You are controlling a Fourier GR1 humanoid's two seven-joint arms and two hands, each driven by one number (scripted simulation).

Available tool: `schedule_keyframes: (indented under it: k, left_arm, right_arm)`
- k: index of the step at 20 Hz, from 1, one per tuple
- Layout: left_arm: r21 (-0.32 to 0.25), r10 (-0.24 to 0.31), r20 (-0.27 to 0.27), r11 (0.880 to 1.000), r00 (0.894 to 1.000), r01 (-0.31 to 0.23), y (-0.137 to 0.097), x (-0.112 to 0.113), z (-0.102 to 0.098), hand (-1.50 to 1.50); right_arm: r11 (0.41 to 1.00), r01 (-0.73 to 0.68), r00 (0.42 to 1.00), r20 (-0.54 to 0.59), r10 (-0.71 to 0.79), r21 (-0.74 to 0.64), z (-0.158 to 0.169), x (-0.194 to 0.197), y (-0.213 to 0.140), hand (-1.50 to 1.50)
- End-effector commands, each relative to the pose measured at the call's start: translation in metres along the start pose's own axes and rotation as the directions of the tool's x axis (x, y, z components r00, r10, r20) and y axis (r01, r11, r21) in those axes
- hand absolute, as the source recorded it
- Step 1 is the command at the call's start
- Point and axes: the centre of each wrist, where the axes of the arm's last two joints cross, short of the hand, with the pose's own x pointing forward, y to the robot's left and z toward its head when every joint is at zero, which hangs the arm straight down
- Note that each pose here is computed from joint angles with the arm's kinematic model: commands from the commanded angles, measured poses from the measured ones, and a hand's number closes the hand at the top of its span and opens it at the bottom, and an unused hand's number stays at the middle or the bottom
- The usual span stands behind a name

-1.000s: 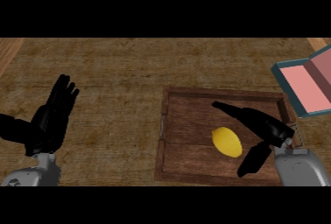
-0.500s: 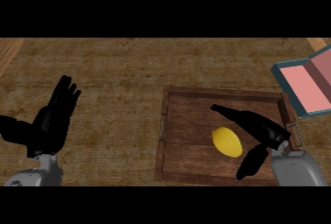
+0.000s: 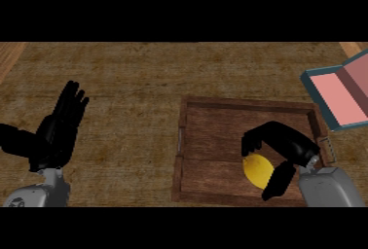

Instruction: Pick the lemon from the tray and place it in the cardboard box

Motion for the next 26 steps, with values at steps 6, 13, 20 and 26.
schedule_keyframes:
  k: [6, 13, 20, 26]
  left_arm:
    - [0.005, -0.016, -0.001, 1.000, 1.000, 0.016, 0.002, 0.004, -0.004, 0.00]
    - [-0.015, -0.011, -0.001, 1.000, 1.000, 0.011, 0.001, -0.010, 0.009, 0.00]
    - [0.002, 0.007, -0.012, 1.000, 1.000, -0.007, -0.002, 0.000, 0.003, 0.00]
    - [0.005, 0.006, 0.006, 1.000, 1.000, -0.006, 0.003, 0.003, 0.004, 0.00]
  right_arm:
    - [0.984, -0.042, 0.997, 0.049, 0.052, -0.174, -0.003, 0.008, -0.013, 1.50]
    - [0.871, -0.348, 0.919, -0.307, 0.246, -0.346, -0.074, 0.087, 0.015, 1.50]
    - [0.796, -0.444, 0.892, -0.280, 0.353, -0.412, -0.079, 0.147, -0.005, 1.50]
    - [0.723, -0.278, 0.957, -0.243, 0.156, -0.632, -0.038, 0.176, -0.036, 1.50]
